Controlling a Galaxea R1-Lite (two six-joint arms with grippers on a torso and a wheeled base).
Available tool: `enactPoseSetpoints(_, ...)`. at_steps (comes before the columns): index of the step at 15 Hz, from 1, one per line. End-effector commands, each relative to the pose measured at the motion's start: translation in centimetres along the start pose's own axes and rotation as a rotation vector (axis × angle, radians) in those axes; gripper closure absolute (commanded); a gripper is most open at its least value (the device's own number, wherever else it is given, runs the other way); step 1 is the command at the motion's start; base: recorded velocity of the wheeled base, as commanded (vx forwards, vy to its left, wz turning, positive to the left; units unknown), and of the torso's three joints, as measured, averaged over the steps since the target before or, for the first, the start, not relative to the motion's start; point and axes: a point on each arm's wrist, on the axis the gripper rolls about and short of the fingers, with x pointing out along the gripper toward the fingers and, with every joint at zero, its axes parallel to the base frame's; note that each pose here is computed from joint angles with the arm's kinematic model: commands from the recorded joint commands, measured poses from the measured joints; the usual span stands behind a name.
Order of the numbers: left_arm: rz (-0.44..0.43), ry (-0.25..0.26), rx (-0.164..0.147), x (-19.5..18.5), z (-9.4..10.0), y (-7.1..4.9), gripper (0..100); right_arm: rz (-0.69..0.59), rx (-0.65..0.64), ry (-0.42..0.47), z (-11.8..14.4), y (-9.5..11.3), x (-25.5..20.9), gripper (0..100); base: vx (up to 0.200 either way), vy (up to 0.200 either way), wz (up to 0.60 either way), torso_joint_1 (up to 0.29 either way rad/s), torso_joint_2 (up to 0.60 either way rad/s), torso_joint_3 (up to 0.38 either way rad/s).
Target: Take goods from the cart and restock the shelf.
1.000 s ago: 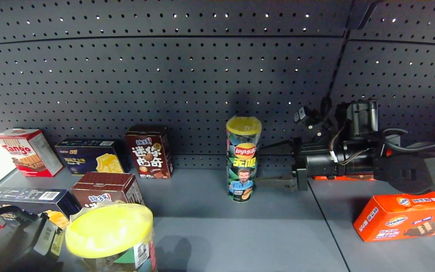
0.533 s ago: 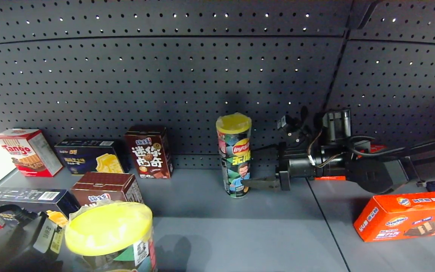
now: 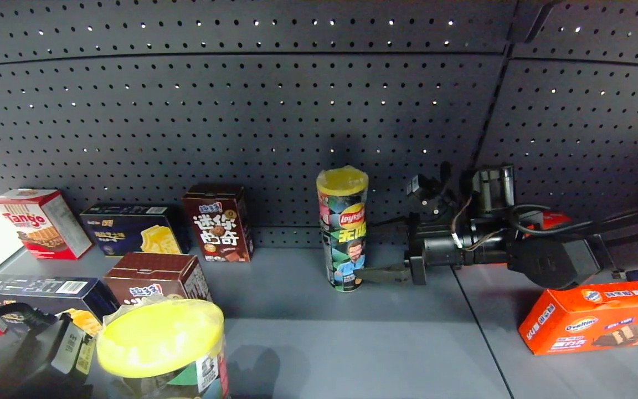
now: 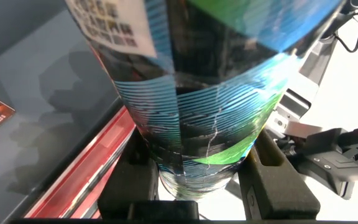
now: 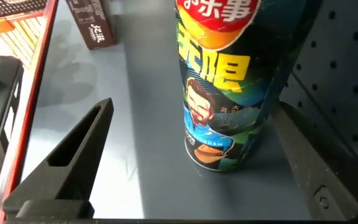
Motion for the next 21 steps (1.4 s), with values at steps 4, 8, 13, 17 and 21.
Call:
enactPoseSetpoints(4, 0.002, 0.015, -0.008, 0.0, -0.8, 0.0, 100, 0.025, -0.008, -0.003, 0.8, 2.7, -1.4, 0, 0.0, 0.0, 0.0, 0.0, 0.0, 0.0)
enactPoseSetpoints(8, 0.0, 0.017, -0.009, 0.0, -0.8, 0.0, 100, 0.01, -0.017, -0.01, 0.9, 3.4, -2.2, 0, 0.0, 0.0, 0.0, 0.0, 0.0, 0.0)
enactPoseSetpoints(13, 0.0, 0.013, -0.007, -0.1, -0.8, 0.0, 100, -0.038, -0.02, -0.019, 1.2, 2.6, -3.5, 0, 0.0, 0.0, 0.0, 0.0, 0.0, 0.0)
enactPoseSetpoints(17, 0.002, 0.015, -0.008, -0.1, -1.0, 0.0, 100, -0.043, 0.004, 0.001, -0.1, 1.0, -2.4, 0, 0.0, 0.0, 0.0, 0.0, 0.0, 0.0)
enactPoseSetpoints(21, 0.008, 0.019, -0.014, -0.1, -1.2, 0.1, 100, -0.023, 0.007, 0.004, -1.5, -0.6, 0.2, 0, 0.0, 0.0, 0.0, 0.0, 0.0, 0.0)
